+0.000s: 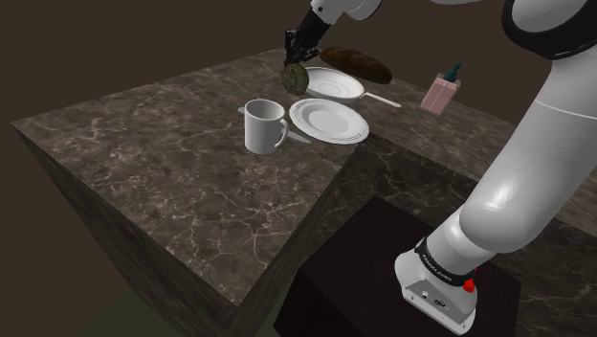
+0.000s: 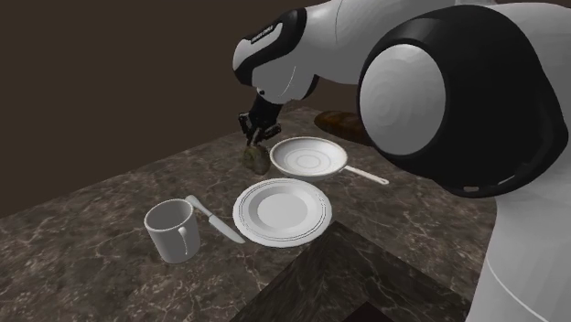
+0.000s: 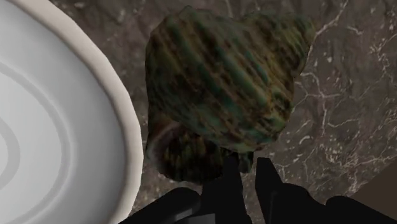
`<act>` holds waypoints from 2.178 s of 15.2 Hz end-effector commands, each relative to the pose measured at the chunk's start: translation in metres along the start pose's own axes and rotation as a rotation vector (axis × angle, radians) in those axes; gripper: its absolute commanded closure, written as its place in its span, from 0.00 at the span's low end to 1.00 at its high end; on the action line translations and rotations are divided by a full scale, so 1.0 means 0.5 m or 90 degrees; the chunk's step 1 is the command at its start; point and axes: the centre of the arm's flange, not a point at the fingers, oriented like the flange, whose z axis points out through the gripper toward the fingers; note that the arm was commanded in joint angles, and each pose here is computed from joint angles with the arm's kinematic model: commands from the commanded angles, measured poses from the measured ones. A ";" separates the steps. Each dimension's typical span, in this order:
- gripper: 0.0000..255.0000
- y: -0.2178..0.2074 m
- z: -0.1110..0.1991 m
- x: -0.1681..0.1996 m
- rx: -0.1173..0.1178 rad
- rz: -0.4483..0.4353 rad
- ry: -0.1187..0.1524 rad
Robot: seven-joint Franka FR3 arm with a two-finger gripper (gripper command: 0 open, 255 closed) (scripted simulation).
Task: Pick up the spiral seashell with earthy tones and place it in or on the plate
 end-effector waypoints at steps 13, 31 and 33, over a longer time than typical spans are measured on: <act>0.00 -0.060 -0.006 0.072 0.036 -0.240 -0.132; 1.00 -0.061 0.062 0.058 0.036 -0.240 -0.132; 1.00 -0.061 0.062 0.058 0.036 -0.240 -0.132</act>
